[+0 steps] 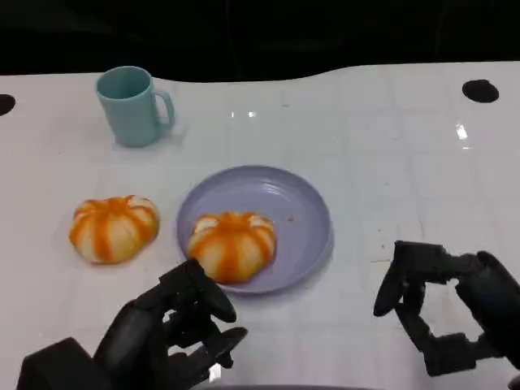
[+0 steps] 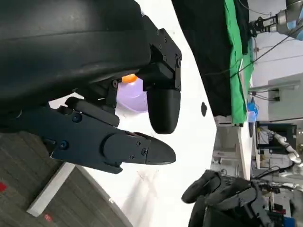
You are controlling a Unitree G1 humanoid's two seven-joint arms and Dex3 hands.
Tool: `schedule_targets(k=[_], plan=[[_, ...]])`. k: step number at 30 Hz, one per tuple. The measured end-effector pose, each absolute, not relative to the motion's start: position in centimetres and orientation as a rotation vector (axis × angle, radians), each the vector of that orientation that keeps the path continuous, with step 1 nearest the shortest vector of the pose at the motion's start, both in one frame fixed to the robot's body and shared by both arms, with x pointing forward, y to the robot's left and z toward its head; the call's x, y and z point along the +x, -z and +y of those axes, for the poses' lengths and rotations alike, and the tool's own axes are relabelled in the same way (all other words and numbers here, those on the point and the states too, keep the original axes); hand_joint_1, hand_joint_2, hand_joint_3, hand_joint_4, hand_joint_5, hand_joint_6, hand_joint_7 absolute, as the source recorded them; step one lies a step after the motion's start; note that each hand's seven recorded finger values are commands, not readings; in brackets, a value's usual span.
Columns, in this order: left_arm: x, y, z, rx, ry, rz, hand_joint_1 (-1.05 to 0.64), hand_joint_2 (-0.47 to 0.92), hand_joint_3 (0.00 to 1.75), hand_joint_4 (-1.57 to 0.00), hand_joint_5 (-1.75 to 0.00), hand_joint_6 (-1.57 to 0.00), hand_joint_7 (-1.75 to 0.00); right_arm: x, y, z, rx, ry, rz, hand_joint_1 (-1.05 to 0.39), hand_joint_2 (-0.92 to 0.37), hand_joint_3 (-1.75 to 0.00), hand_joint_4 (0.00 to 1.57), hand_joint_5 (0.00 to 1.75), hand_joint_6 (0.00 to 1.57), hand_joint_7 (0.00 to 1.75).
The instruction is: Grasp the bread from the table and place it into the plate.
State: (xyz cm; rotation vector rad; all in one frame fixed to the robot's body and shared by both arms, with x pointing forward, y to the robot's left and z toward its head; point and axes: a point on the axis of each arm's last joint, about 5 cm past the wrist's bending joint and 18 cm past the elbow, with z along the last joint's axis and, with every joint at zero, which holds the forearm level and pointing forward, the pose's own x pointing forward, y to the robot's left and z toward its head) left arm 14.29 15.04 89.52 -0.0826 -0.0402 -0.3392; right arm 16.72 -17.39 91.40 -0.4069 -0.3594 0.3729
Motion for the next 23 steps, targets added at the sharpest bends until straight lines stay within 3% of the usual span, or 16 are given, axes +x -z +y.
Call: schedule_targets(k=[12, 23], plan=[[14.3, -89.1, 15.3, -0.088, 0.333, -0.034, -0.47, 0.92, 0.22, -0.62, -1.75, -0.4, -1.74, 16.4, -89.2, -16.9, -0.352, -0.301, -0.332, -0.05, -0.3, -1.42, 0.79, 1.75, 0.75, 1.46], [14.3, -88.7, 16.0, -0.075, 0.332, -0.032, -0.47, 0.92, 0.2, -0.63, -1.75, -0.42, -1.73, 16.7, -88.7, -16.8, -0.363, -0.296, -0.329, -0.04, -0.24, -1.41, 0.83, 1.75, 0.77, 1.44]])
